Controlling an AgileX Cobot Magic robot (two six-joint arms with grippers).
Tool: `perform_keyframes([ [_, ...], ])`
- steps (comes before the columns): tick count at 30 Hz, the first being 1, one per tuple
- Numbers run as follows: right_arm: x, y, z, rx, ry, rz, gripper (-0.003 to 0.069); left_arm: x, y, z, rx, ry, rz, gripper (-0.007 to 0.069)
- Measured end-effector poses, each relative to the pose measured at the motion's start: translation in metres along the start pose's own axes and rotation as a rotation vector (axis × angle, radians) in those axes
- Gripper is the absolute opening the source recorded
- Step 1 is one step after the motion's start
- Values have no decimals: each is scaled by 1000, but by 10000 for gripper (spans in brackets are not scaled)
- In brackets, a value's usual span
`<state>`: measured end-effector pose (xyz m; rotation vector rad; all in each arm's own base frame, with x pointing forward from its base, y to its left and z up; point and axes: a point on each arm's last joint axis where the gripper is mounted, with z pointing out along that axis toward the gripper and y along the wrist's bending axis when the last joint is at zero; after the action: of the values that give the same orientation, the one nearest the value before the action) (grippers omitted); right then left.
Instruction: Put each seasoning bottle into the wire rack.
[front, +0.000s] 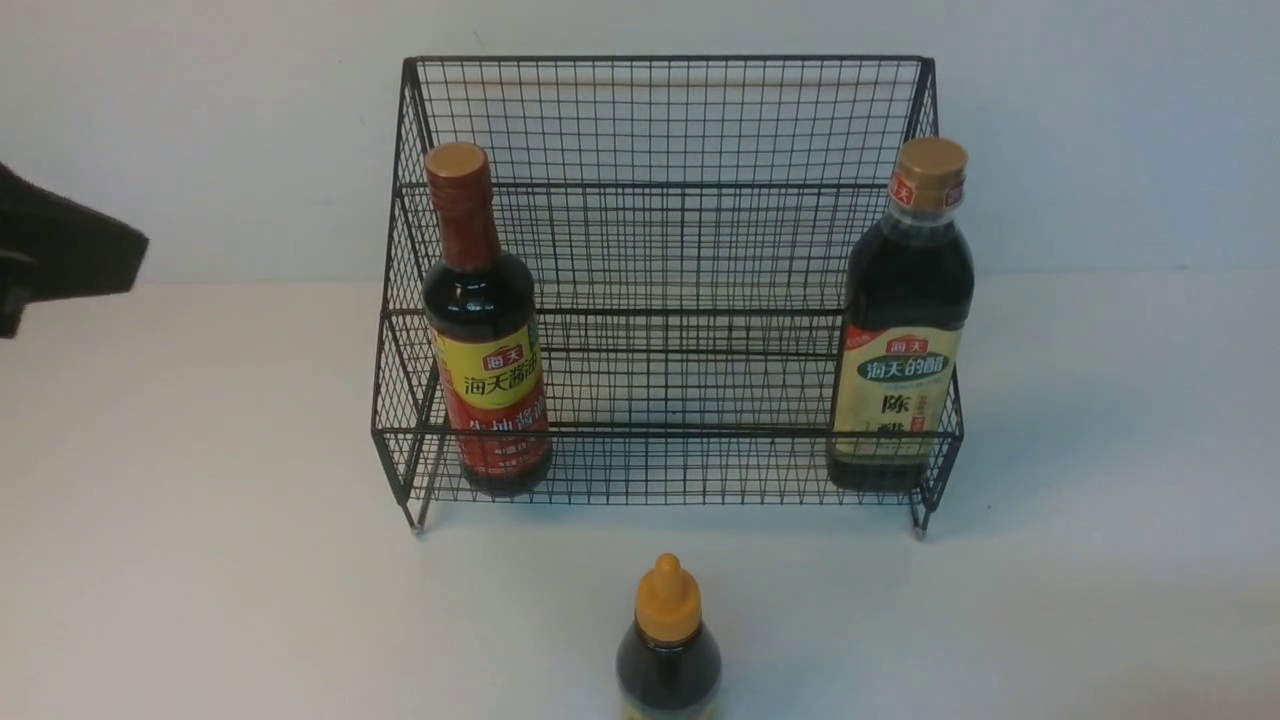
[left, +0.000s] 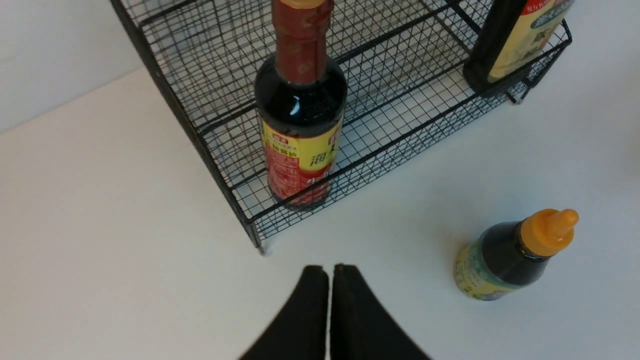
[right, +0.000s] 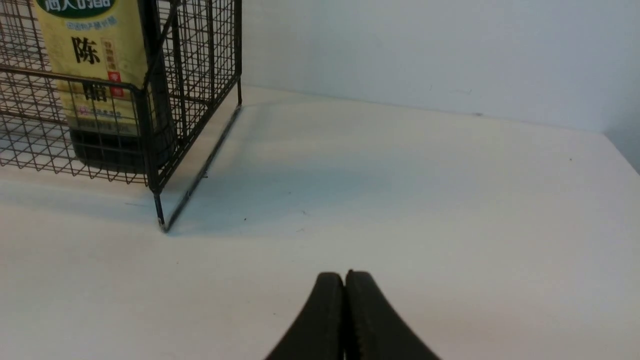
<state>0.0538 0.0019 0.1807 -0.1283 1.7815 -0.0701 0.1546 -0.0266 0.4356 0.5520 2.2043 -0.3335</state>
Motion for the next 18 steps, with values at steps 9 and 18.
perform_keyframes([
  [9,0,0,0,0,0,0,-15,105,-75,-47,-35,-162,51,-5],
  [18,0,0,0,1,-2,0,-15,180,-99,-33,-107,-580,41,-5],
])
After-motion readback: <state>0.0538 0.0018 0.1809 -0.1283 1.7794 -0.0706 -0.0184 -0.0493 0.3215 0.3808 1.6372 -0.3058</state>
